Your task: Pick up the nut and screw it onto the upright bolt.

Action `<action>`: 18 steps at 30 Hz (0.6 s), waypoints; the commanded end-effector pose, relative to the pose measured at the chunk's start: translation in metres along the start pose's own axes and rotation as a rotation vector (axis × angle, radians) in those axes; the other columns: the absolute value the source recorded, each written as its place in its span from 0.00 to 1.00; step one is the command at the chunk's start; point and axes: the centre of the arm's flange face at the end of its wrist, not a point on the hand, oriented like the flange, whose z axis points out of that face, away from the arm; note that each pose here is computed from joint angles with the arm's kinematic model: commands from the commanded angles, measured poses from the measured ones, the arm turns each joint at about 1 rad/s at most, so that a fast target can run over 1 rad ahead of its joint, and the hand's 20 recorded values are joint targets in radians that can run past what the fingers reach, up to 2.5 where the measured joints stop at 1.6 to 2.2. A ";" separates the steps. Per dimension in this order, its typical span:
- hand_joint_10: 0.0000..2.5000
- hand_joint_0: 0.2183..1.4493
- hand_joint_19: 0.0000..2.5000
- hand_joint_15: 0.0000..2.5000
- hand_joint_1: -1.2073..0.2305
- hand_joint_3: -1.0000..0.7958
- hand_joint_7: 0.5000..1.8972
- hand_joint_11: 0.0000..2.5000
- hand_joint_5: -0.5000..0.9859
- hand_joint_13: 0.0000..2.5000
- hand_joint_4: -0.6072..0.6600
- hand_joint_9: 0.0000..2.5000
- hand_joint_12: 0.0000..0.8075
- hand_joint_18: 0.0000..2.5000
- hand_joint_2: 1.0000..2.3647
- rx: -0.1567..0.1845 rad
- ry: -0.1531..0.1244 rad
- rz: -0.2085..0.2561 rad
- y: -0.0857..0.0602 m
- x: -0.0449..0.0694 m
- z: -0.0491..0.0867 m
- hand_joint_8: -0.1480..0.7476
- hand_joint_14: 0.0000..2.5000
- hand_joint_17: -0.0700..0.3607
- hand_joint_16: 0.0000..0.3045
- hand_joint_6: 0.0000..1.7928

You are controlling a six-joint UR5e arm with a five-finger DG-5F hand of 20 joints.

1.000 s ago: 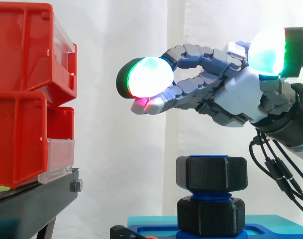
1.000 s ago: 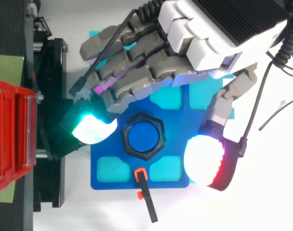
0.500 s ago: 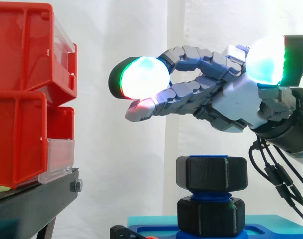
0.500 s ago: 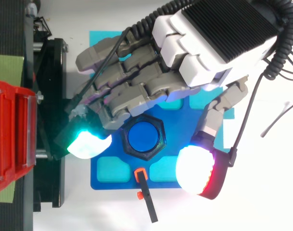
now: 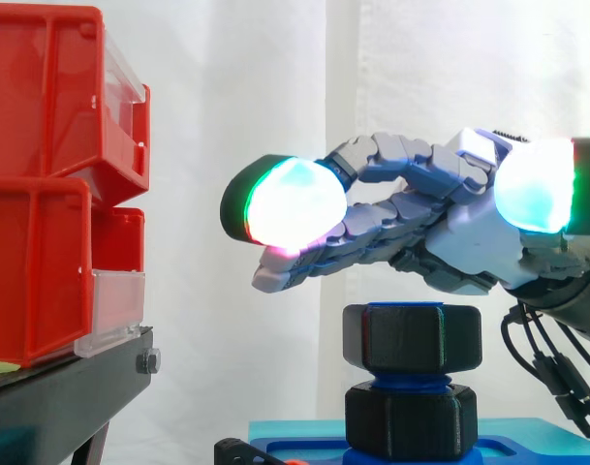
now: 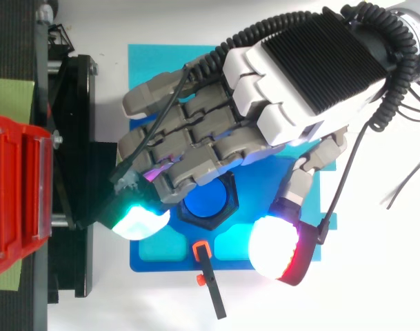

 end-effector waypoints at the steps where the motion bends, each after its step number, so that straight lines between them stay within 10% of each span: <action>1: 0.00 0.22 0.03 0.00 0.61 0.28 0.00 0.00 0.18 0.20 0.52 0.21 0.38 0.12 0.00 -0.001 -0.002 -0.011 0.000 0.001 0.000 0.39 0.00 0.34 0.11 0.28; 18: 0.00 0.23 0.00 0.00 0.61 0.28 0.00 0.00 0.17 0.21 0.53 0.22 0.35 0.12 0.00 0.005 0.021 -0.033 0.003 0.006 -0.001 0.40 0.00 0.31 0.09 0.28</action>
